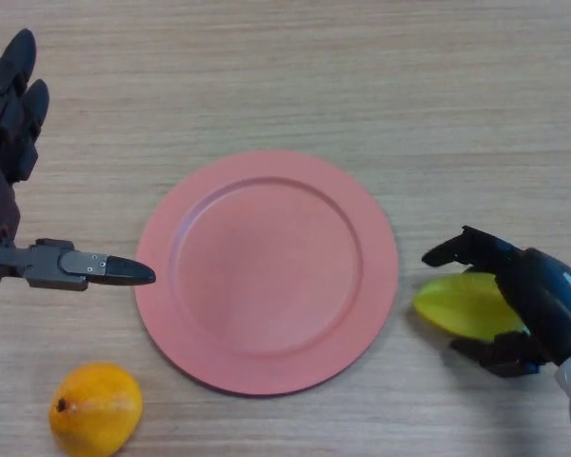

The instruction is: Pick up the yellow starfruit and place it on the plate

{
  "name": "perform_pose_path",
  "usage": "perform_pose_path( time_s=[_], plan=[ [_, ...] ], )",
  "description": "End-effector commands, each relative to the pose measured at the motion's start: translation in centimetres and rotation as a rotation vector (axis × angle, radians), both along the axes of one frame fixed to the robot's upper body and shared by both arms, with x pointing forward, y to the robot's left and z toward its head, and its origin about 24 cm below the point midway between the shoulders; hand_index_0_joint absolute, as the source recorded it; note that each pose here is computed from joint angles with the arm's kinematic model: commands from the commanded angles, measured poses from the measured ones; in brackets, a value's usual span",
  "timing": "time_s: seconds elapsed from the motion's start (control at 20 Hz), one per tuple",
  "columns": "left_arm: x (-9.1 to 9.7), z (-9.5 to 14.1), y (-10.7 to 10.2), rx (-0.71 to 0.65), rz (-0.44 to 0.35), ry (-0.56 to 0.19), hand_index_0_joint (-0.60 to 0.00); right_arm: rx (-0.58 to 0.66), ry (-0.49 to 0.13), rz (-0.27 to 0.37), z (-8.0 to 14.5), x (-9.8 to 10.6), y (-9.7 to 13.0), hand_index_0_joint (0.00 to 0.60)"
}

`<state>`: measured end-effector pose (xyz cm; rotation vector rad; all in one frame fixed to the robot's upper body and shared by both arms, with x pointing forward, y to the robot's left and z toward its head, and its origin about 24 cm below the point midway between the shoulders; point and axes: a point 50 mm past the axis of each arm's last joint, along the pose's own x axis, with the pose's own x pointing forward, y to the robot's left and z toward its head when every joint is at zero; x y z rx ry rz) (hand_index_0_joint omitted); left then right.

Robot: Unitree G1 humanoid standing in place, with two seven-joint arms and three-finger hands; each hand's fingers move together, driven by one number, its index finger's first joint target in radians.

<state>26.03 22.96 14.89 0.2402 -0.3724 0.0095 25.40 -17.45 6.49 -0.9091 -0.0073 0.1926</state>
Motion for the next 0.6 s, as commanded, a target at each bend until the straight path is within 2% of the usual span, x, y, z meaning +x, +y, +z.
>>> perform_pose_path(
  time_s=[0.05, 0.1, 0.15, 0.25, 0.35, 0.4, 0.45, 0.6],
  plan=[
    [-1.1, 3.5, 1.1, 0.065, 0.035, -0.187, 0.0, -0.075, -0.188, 0.045, 2.8, 0.1, -0.4, 0.6],
    [-1.1, 3.5, 1.2, 0.062, 0.039, -0.178, 0.0, -0.132, -0.2, 0.077, 3.0, 0.1, -0.3, 0.6],
    [-1.0, 3.5, 1.2, 0.061, 0.039, -0.173, 0.0, -0.147, -0.214, 0.082, 3.2, 0.1, -0.3, 0.6],
    [-1.1, 3.5, 1.1, 0.063, 0.041, -0.178, 0.0, -0.103, -0.233, 0.099, 4.3, 0.2, 0.3, 0.6],
    [-1.3, 3.6, 1.1, 0.049, 0.036, -0.185, 0.0, -0.008, -0.242, 0.139, 5.7, 0.1, 1.6, 0.6],
    [-1.5, 3.8, 0.9, 0.033, 0.014, -0.206, 0.0, -0.005, -0.296, 0.177, 6.7, 0.2, 2.7, 0.6],
    [-1.5, 4.0, 0.8, 0.031, 0.006, -0.217, 0.0, -0.01, -0.325, 0.199, 7.0, 0.2, 3.3, 0.6],
    [-1.6, 3.9, 0.9, 0.03, -0.016, -0.23, 0.0, 0.078, -0.329, 0.307, 8.0, 0.4, 6.4, 0.6]
  ],
)
